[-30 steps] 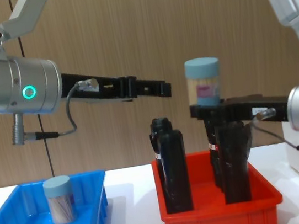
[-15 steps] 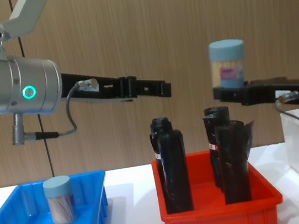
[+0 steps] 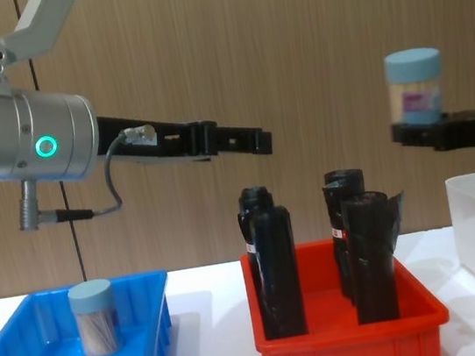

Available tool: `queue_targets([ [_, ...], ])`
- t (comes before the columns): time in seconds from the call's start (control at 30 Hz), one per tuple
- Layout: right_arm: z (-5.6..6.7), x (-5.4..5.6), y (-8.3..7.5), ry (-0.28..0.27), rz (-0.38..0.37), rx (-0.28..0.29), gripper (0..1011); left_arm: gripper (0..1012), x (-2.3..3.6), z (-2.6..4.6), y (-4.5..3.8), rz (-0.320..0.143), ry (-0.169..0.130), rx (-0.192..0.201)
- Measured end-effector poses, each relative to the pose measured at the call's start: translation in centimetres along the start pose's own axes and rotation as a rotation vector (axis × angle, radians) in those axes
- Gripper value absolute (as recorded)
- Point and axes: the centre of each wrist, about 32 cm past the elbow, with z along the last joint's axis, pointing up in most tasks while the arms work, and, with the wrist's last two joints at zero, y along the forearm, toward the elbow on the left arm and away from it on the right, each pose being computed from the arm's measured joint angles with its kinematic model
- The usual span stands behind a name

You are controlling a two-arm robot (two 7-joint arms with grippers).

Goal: Pick the cotton swabs from the blue box and place them into the white box.

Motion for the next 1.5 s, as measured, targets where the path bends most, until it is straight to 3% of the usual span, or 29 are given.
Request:
queue_targets([
  [0.43,0.0,3.1,-1.0,-0.001,-0.140,-0.059,641,1004,0.00,0.00,0.00,0.000,0.000,0.000],
  [0.83,-0.8,6.0,-1.6,0.039,-0.249,-0.149,641,1004,0.00,0.00,0.00,0.000,0.000,0.000],
  [1.37,-2.2,8.4,-1.7,0.094,-0.311,-0.236,642,1004,0.00,0.00,0.00,0.000,0.000,0.000],
  [1.5,-2.5,8.7,-1.6,0.103,-0.317,-0.248,727,1004,0.00,0.00,0.00,0.000,0.000,0.000],
])
